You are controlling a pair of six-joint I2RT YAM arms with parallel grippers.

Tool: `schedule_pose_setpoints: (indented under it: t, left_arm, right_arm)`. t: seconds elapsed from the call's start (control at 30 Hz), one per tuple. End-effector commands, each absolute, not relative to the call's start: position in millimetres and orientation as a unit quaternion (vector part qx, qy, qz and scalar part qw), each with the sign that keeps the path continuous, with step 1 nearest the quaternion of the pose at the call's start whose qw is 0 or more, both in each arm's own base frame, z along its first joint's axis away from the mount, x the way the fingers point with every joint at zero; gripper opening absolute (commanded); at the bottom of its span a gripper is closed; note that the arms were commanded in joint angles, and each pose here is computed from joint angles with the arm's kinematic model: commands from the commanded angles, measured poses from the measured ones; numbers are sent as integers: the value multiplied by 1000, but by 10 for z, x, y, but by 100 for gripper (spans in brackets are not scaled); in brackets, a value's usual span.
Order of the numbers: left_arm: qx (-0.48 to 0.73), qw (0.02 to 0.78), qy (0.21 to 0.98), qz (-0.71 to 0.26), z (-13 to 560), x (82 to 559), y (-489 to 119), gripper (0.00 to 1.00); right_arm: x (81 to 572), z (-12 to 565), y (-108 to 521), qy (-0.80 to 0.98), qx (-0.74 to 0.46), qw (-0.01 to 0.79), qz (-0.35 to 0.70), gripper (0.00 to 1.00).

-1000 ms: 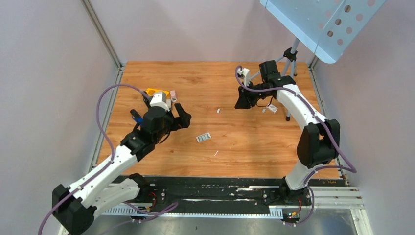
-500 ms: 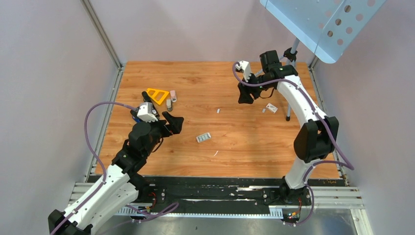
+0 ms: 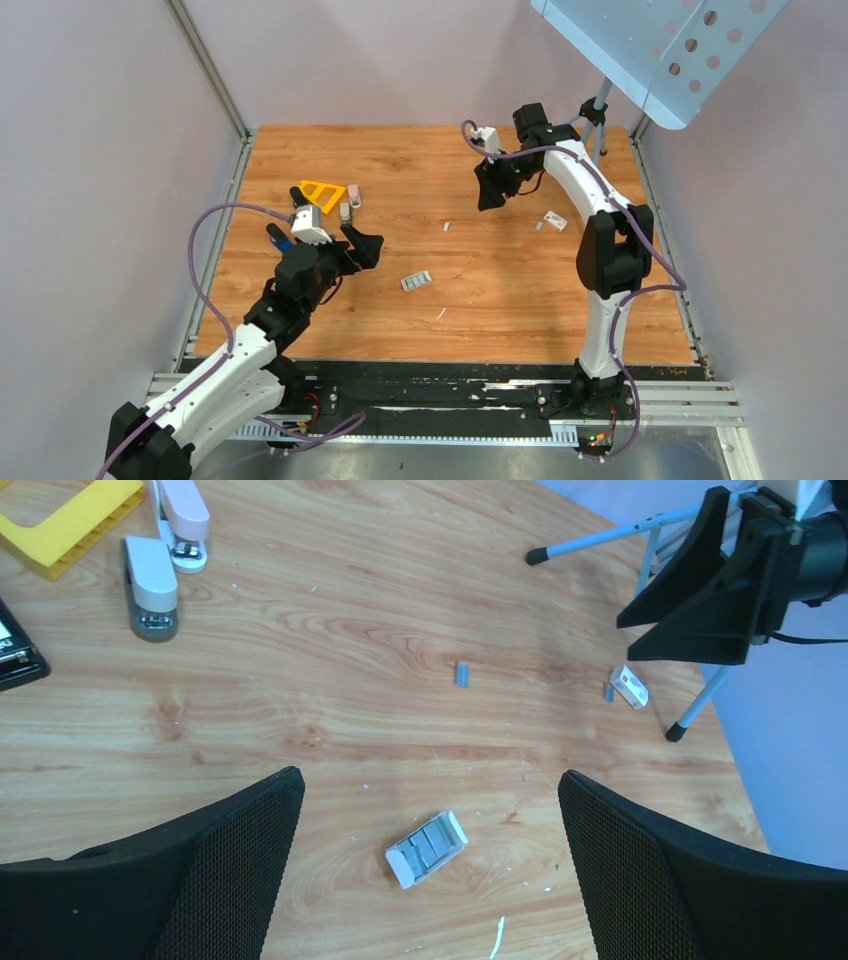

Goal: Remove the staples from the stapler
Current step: Pick up the staple from the center of the board.

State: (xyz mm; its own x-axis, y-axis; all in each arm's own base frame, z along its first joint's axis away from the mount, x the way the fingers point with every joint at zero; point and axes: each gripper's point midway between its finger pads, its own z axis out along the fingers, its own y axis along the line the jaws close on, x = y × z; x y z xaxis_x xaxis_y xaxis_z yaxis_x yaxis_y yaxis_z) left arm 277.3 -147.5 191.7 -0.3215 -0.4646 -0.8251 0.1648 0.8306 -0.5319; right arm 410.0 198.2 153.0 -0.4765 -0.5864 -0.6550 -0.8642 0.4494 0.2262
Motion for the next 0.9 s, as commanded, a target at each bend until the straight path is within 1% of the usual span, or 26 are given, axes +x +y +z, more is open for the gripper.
schedule_pose_setpoints:
  t: [0.0, 0.3, 0.47, 0.6, 0.87]
  left_arm:
    - [-104, 582, 748, -302, 2008, 2845, -1554, 100]
    - [-125, 583, 731, -331, 1906, 2910, -1604, 100]
    - [-127, 564, 740, -344, 1809, 2968, -1705, 100]
    - [-132, 556, 742, -350, 1762, 2991, -1740, 100]
    - [-136, 547, 750, -347, 1704, 3026, -1759, 100]
  right_arm:
    - [4279, 1493, 1960, 832, -410, 252, 274, 56]
    - [4505, 1288, 1940, 861, -367, 251, 246, 54]
    - [4674, 1119, 1859, 902, -283, 246, 212, 49]
    - [4623, 1011, 2033, 911, -253, 231, 228, 44]
    - [4356, 841, 2447, 920, -226, 197, 253, 43]
